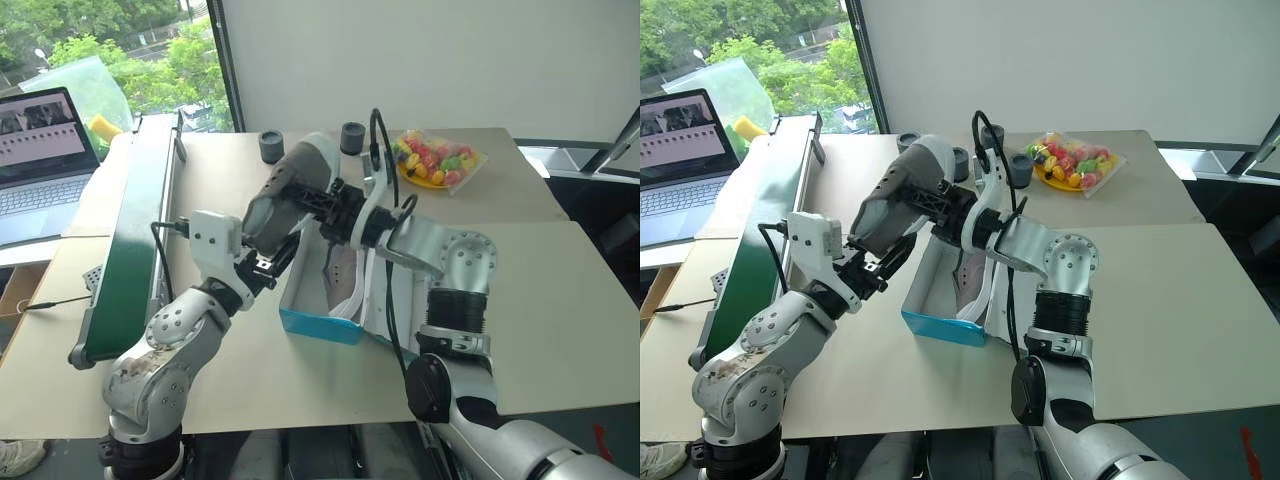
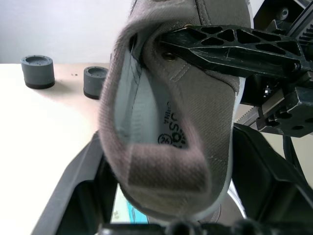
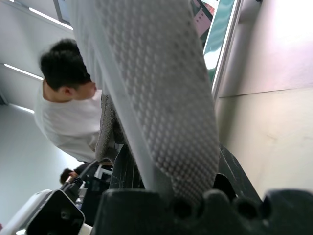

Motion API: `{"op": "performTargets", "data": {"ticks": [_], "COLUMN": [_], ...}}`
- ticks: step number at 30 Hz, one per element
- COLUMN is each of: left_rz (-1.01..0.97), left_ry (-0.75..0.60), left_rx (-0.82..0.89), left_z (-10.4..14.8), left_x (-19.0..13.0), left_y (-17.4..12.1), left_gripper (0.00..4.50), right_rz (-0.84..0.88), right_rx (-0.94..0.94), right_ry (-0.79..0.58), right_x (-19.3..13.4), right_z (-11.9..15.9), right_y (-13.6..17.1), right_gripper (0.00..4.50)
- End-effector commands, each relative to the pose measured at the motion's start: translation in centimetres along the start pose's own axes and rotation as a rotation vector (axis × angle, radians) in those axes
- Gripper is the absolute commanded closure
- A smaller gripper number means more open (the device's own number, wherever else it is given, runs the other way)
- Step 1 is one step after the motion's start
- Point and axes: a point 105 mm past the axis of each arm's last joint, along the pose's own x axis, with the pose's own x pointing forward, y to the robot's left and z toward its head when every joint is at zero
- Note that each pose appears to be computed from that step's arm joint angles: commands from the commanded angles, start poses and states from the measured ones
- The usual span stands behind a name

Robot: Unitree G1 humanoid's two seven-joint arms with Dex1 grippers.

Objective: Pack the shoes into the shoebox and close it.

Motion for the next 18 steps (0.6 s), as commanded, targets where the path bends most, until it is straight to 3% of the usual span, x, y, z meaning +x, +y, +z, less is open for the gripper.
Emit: {"op": "performTargets", "data": {"ticks": [1,4,7,12,18], "left_rz": [-0.064,-0.124,-0.195,-0.354,-0.453], "left_ry": [-0.022,0.015,0.072,0.240,0.310], "left_rx": [0.016,0.048,0.085,0.195,0.236], "left_z": [0.7,0.5,0.4,1.2,1.6], "left_x": [-0.5,-1.7,-3.2,-7.2,-8.2], "left_y": [-0.8,-0.8,-0.9,0.3,0.1], "left_gripper": [0.06,0.06,0.06,0.06,0.06], "right_rz": [0.137,0.017,-0.093,-0.347,-0.467], "right_rx": [0.099,0.098,0.027,-0.088,-0.138], "right_ry": [-0.073,-0.143,-0.095,0.196,0.458], "right_x": [1.6,1.2,0.8,-0.7,-1.8], "right_z": [0.4,2.3,2.7,1.8,0.1], "right_y": [3.2,1.5,0.2,-2.4,-3.3], "right_gripper": [3.92,3.92,3.92,3.92,3.92]}}
